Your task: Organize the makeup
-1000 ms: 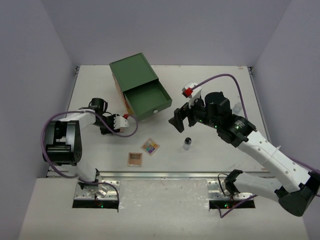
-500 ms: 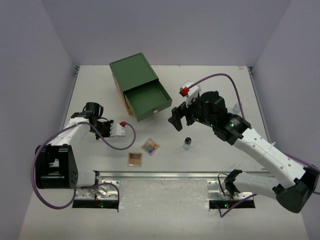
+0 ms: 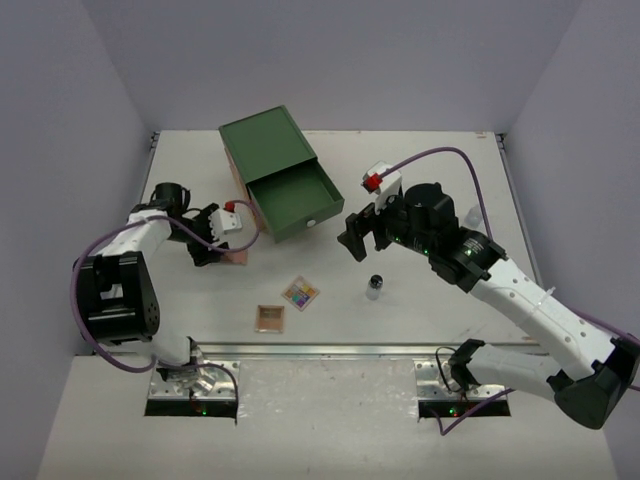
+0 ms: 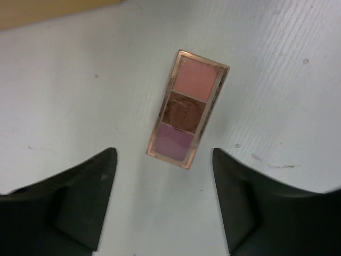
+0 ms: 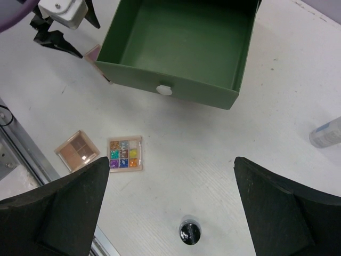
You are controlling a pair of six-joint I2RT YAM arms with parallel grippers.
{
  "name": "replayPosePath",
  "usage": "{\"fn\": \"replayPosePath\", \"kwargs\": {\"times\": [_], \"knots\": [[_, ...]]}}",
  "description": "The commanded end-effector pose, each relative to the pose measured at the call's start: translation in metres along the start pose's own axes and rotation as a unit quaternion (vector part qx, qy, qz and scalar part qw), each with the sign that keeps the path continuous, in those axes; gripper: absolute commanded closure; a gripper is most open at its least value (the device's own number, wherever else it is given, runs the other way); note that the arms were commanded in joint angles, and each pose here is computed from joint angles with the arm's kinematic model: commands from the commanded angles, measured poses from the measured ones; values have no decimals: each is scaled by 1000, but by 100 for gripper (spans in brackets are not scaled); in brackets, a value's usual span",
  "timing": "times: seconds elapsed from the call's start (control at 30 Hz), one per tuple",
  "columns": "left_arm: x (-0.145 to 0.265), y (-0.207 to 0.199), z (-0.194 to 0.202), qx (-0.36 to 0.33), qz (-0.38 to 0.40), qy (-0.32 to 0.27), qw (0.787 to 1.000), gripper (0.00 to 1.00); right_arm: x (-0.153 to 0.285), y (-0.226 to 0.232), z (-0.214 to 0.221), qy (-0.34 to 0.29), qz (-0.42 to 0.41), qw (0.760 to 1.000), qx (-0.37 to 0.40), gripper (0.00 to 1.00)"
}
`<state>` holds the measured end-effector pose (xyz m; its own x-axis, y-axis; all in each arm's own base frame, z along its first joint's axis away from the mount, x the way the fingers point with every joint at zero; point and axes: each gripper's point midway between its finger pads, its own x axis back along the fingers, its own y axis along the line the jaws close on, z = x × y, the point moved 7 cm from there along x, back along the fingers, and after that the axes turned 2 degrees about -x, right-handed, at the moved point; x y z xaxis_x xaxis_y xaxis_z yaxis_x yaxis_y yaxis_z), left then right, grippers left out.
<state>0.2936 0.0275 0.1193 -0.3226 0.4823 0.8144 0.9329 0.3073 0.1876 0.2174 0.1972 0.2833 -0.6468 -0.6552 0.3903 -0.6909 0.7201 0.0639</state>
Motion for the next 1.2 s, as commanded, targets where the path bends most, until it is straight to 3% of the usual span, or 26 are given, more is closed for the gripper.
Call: {"fn": "replayPosePath", "kwargs": {"times": [0.0, 0.03, 0.13, 0.4, 0.8, 1.17], "knots": [[-4, -14, -7, -49, 12, -50, 997, 13, 5, -2, -12, -35, 10, 999, 1, 1], [-6, -12, -7, -59, 13, -54, 997, 6, 4, -2, -13, -35, 8, 999, 2, 1], [-14, 1, -5, -58, 45, -50, 996, 0, 3, -1, -16, -37, 4, 999, 4, 1], [-34, 9, 17, -65, 96, 13, 993, 0, 0, 0, -15, -32, -1, 999, 0, 1], [-70, -16, 24, -107, 89, 89, 986, 7, 1, -2, -12, -27, 8, 1000, -1, 1], [-76, -35, 30, -82, 123, 90, 985, 74, -1, -3, -14, -27, 10, 1000, 2, 1]]}}
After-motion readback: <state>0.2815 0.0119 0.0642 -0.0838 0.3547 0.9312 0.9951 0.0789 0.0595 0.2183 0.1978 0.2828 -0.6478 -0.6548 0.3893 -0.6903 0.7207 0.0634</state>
